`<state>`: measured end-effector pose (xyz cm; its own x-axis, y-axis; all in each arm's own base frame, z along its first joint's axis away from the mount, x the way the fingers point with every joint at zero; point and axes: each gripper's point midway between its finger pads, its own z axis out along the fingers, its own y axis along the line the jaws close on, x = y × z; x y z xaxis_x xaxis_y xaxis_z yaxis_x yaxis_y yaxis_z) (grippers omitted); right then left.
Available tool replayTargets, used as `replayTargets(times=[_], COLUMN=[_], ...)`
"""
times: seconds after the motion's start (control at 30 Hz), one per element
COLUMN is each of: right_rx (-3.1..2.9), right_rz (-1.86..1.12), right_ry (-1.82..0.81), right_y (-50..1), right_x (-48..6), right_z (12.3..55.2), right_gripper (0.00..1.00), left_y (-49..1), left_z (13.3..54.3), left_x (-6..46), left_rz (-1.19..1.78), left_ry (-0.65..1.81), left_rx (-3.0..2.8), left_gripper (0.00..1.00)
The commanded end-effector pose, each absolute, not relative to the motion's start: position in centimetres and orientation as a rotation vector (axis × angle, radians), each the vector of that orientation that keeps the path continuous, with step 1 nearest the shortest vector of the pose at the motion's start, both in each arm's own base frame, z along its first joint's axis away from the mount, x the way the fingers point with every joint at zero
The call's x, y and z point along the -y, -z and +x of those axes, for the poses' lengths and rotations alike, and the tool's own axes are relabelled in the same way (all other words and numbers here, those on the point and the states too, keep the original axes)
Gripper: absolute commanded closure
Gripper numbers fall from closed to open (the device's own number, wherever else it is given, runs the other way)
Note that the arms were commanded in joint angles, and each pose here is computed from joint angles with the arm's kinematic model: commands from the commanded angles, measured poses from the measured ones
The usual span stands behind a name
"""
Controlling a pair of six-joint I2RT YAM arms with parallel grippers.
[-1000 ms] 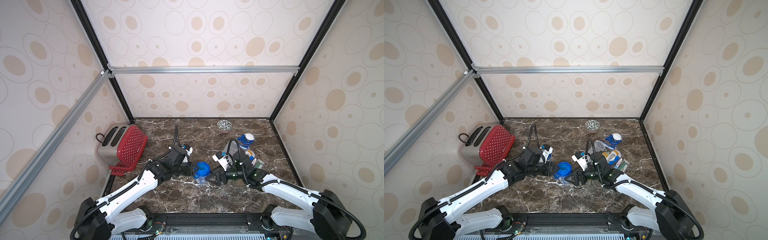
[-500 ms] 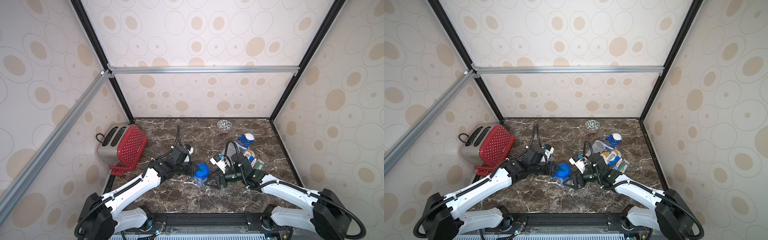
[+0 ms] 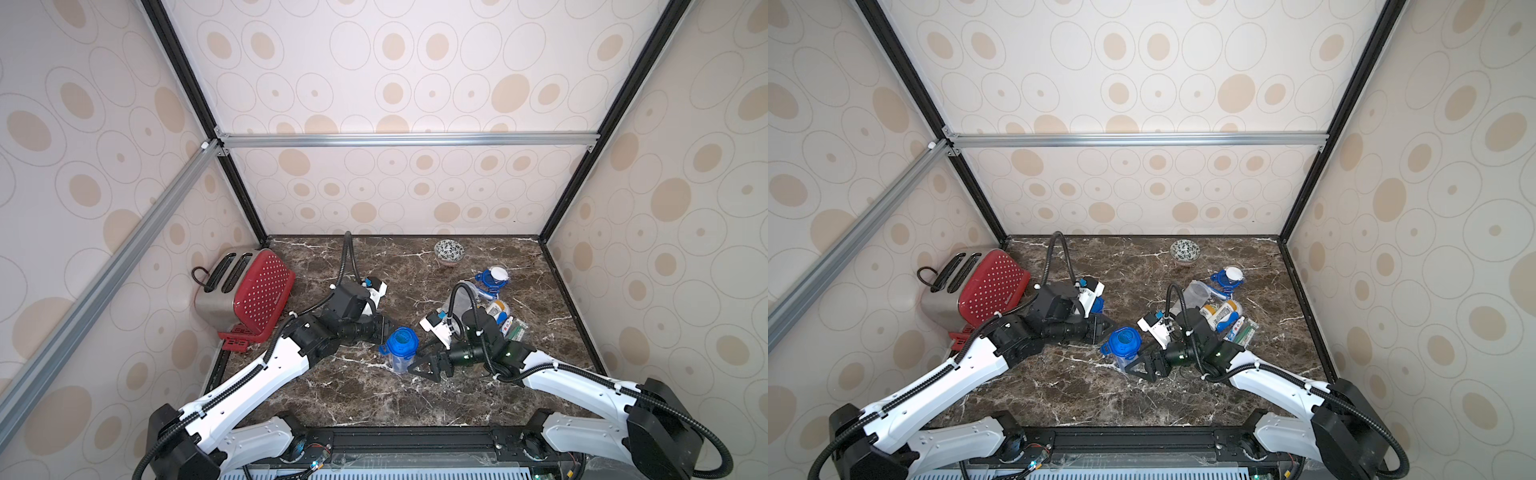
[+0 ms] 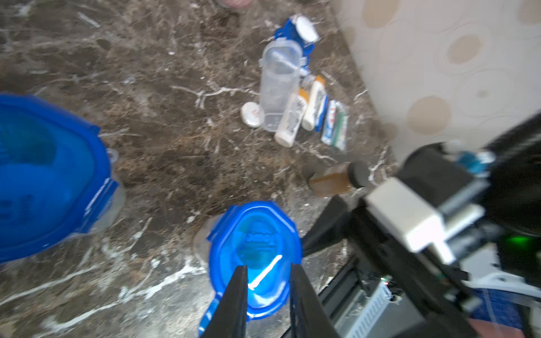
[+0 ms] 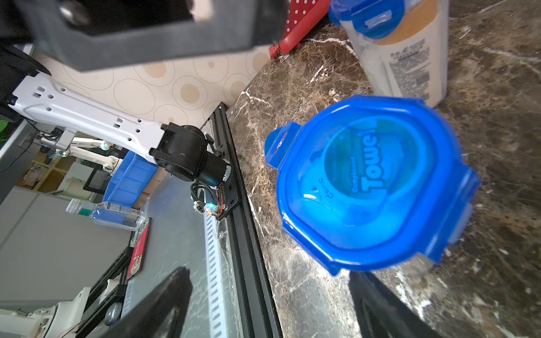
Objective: Take out toiletry kits
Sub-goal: Adjust the container at the center of the board, then unfasten the latch on the container.
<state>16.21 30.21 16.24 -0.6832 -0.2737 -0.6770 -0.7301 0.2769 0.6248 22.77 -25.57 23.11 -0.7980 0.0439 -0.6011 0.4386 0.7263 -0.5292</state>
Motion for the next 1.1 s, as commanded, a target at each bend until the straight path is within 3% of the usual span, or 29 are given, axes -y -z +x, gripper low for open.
replayTargets(times=[0.0,0.1,0.4,1.07], right_rx=[-2.083,-2.078,-2.08,-2.075], right_rz=[-0.922,-0.924,-0.919,-0.904], right_ry=[-1.372,-1.37,-1.379,-1.461], right_y=[-16.4,-16.3,-15.8,-15.4], right_x=[-30.1,-30.0,-29.9,-30.9], right_z=[16.0,15.9,15.7,15.7], right_gripper=[0.11,0.11,0.11,0.12], left_y=[-25.3,-23.9,-19.0,-13.5], left_z=[22.0,22.2,23.3,22.5], left_x=[28.1,29.2,31.1,30.0], left_rz=[0.394,0.362,0.318,0.249], left_ry=[1.155,1.234,1.291,1.258], left_rx=[-2.28,-2.29,-2.368,-2.456], left_gripper=[0.79,0.86,0.93,1.0])
